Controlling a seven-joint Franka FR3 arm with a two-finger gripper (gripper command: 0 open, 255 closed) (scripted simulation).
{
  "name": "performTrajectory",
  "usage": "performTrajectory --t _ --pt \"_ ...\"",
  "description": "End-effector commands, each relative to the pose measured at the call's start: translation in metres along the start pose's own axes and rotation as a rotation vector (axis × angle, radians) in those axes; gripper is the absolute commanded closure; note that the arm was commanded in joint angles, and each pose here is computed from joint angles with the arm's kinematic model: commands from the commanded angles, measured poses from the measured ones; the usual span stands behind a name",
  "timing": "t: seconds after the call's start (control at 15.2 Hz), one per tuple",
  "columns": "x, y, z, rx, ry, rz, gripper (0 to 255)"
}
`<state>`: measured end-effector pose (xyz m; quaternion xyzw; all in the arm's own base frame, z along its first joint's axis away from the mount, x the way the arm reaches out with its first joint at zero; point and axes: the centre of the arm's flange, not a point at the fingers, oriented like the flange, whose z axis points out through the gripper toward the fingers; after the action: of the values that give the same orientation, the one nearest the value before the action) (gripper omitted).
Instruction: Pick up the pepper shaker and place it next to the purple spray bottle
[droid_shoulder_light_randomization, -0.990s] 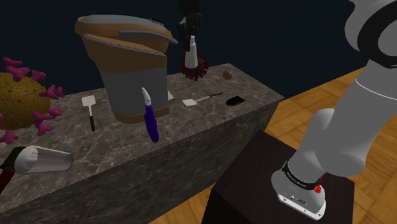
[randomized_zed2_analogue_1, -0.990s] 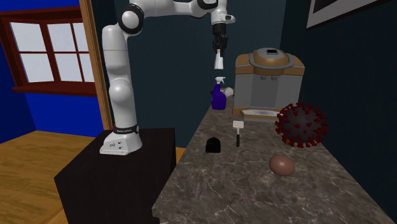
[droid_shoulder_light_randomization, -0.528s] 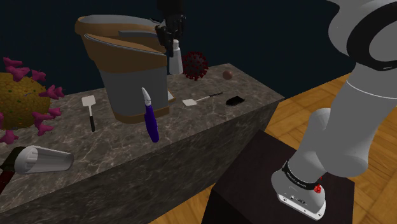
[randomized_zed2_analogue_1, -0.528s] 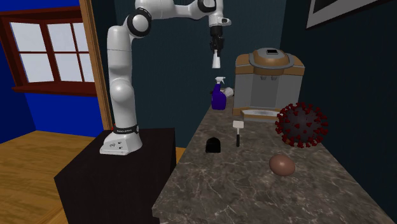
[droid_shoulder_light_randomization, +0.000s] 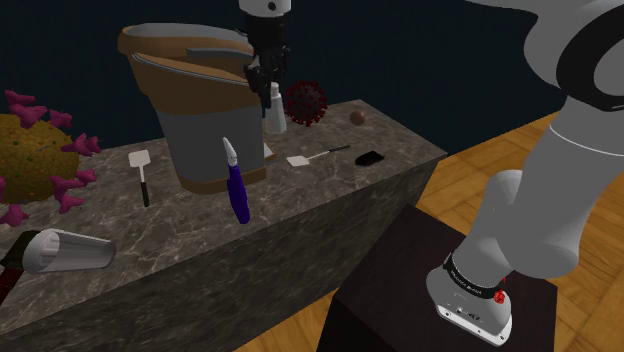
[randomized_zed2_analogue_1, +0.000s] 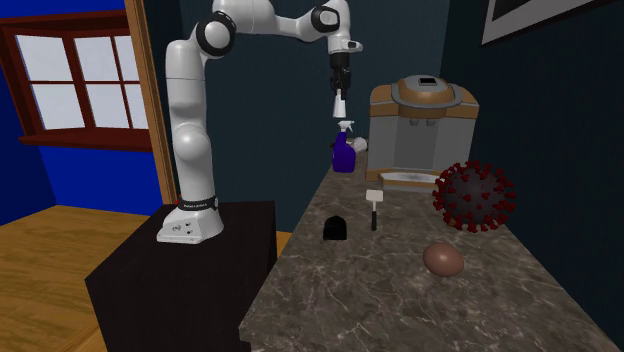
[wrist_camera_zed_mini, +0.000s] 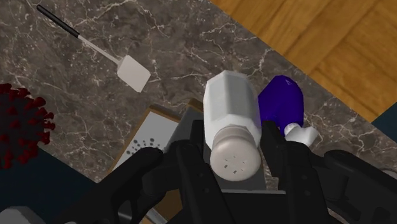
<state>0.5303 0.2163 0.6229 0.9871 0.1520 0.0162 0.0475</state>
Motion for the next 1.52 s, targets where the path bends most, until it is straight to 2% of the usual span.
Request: performTrajectory --t 0.0,1.45 --pt "-0.001 -0.001 0.010 0.000 0.001 0.000 255" --pt "-0.003 -0.012 0.126 0.000 0.001 0.000 255"
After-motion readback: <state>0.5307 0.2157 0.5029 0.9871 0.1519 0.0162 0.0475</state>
